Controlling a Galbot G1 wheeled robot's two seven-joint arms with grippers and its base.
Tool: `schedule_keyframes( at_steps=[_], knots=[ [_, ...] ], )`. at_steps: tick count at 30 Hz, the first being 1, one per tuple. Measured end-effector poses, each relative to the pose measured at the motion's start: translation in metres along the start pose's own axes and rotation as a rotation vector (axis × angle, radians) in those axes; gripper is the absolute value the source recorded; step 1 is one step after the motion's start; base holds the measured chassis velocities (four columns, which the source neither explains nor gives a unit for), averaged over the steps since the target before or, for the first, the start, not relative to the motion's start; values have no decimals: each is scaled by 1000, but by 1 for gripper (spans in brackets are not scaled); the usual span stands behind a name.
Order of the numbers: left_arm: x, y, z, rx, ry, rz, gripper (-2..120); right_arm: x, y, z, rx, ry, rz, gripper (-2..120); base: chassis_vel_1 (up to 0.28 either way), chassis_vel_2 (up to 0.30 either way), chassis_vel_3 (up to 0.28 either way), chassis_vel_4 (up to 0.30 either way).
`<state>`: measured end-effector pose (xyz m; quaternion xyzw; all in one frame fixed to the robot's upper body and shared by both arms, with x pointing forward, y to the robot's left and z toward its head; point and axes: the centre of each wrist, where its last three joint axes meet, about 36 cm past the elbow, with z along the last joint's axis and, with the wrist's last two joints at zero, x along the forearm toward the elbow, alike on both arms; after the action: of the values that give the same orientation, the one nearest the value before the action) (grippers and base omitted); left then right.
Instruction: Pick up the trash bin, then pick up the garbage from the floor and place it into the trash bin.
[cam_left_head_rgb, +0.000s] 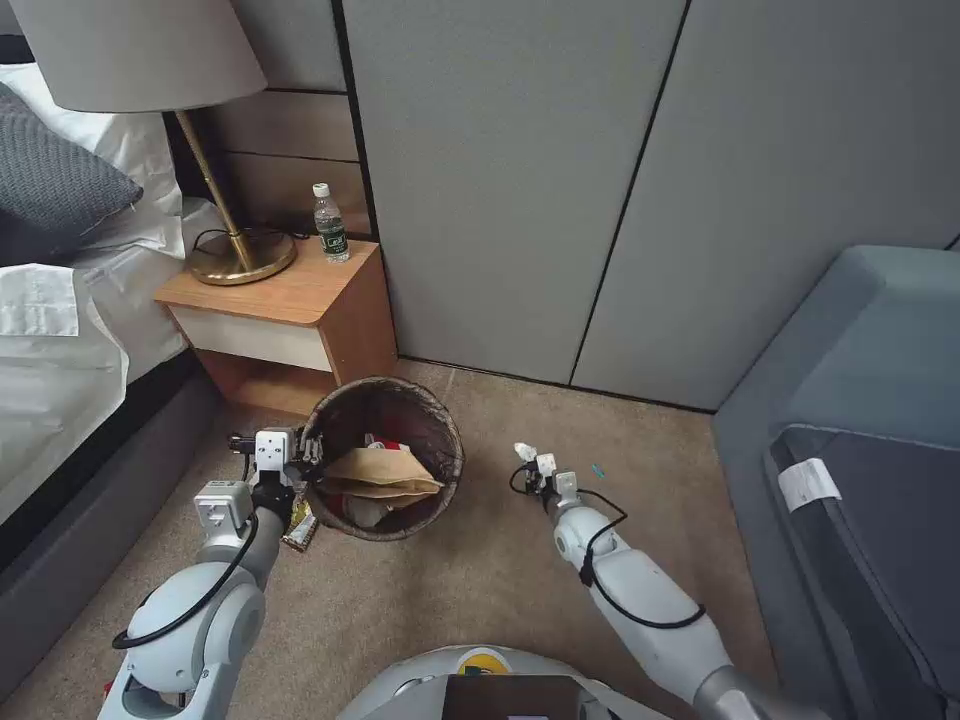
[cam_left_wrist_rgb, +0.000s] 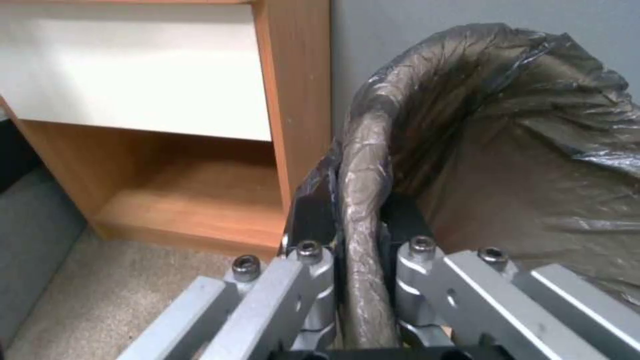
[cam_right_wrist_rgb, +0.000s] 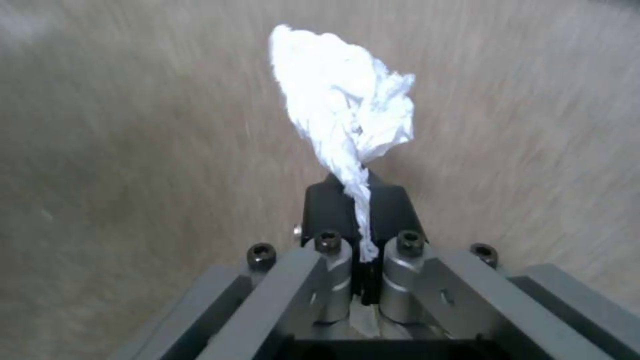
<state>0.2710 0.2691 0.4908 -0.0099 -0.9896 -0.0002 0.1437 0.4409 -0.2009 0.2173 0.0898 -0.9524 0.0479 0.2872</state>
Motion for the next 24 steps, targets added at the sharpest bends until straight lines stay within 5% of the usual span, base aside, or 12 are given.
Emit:
schedule_keyframes(
  at_steps=[24],
  knots=[
    [3,3,-2,2,3,4,5,168,-11,-158,47,-309,-234,0,0,0,0,0]
  ],
)
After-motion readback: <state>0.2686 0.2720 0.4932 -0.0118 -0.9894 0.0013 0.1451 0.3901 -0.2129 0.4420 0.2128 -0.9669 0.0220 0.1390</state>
